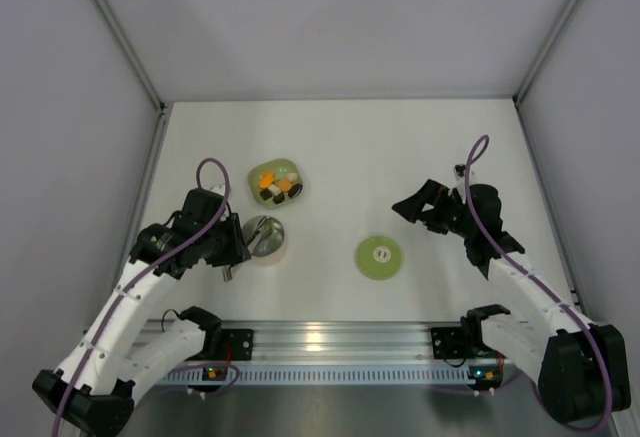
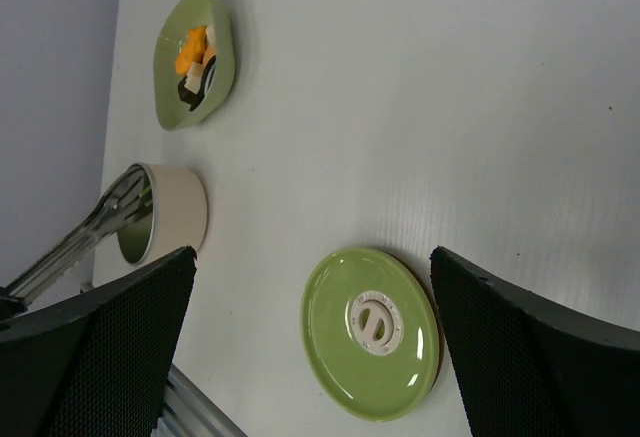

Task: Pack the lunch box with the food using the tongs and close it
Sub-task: Place the fake food in the packing box.

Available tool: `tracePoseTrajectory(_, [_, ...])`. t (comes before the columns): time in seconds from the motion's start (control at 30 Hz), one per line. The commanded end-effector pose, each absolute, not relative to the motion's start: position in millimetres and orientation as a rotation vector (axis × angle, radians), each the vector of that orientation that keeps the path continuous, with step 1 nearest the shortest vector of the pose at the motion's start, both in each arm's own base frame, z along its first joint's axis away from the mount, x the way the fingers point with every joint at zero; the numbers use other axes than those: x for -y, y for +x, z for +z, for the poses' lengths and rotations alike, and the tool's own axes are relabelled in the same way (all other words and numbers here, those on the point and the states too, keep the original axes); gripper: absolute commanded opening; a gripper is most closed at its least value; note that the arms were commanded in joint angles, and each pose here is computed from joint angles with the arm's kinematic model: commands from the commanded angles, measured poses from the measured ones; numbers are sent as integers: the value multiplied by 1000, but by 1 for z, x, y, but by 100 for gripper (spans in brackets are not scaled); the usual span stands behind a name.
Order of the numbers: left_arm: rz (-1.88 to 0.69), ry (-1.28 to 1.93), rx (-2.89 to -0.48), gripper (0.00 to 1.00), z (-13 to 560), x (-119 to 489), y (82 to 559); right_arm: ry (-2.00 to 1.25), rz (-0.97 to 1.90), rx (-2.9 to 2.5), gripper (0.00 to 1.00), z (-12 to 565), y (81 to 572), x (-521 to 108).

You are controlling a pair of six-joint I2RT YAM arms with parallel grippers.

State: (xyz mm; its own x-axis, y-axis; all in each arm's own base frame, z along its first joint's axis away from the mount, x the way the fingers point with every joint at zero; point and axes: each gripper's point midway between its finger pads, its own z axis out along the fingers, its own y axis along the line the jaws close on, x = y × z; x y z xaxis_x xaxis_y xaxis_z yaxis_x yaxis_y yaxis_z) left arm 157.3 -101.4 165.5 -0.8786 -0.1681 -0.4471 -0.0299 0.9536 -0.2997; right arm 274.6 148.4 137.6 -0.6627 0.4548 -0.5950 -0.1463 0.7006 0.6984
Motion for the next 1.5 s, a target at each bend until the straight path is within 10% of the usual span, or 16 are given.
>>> tracePoseTrajectory(0.0, [-402, -115, -2547, 26, 187, 99, 160, 171, 961, -2029, 100, 159, 284, -156])
tracePoseTrajectory(0.8, [-423, -142, -2459, 40, 218, 94, 158, 167, 963, -2022, 99, 168, 279, -155])
tracePoseTrajectory(1.47, [-284, -186, -2400, 44, 218, 127, 283, 123, 965, -2038, 100, 199, 317, -166])
